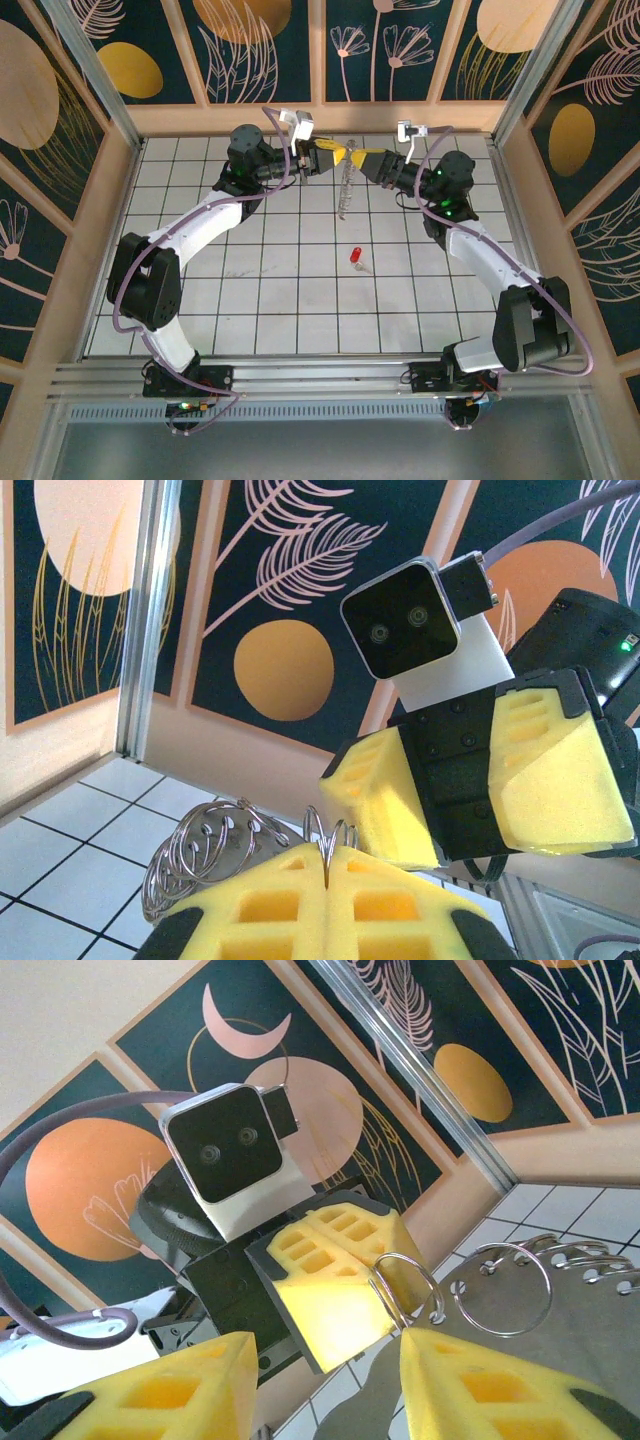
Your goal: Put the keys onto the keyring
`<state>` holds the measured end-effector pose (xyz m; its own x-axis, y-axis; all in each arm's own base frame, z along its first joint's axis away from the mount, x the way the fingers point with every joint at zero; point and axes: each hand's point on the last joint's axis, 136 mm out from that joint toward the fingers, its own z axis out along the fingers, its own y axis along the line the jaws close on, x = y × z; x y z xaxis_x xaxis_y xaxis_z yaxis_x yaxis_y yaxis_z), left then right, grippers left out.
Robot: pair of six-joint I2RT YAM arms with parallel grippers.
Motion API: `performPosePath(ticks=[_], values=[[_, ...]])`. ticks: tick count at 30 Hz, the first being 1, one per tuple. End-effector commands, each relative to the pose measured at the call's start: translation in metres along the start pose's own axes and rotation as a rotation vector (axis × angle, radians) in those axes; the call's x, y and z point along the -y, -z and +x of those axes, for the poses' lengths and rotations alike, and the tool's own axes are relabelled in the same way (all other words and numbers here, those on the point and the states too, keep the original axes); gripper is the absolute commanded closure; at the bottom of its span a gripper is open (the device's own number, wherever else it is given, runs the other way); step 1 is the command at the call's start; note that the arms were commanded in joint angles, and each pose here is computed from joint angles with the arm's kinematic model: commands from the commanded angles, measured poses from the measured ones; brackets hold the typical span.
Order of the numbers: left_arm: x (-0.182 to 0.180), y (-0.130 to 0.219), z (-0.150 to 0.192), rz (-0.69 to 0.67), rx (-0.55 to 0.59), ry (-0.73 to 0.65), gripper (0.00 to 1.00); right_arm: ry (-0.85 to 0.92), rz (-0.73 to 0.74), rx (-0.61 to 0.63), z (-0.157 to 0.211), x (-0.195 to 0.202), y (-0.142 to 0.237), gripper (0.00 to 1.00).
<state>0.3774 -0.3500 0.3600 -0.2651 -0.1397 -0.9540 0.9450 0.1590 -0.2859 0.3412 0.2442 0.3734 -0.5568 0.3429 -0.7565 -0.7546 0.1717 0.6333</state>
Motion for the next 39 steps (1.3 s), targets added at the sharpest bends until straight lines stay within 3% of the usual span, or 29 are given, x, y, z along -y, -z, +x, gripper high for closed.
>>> performPosePath(ticks=[1, 29, 39], values=[[0.008, 0.001, -0.021, 0.017, 0.038, -0.047, 1.0, 0.06, -0.051, 0.021, -0.014, -0.018, -0.006, 0.58], [0.013, 0.004, -0.022, 0.029, 0.046, -0.048, 1.0, 0.048, -0.065, 0.005, -0.013, -0.01, -0.018, 0.63], [0.012, 0.004, -0.02, 0.03, 0.044, -0.04, 1.0, 0.06, -0.079, -0.006, -0.012, -0.014, -0.023, 0.76]])
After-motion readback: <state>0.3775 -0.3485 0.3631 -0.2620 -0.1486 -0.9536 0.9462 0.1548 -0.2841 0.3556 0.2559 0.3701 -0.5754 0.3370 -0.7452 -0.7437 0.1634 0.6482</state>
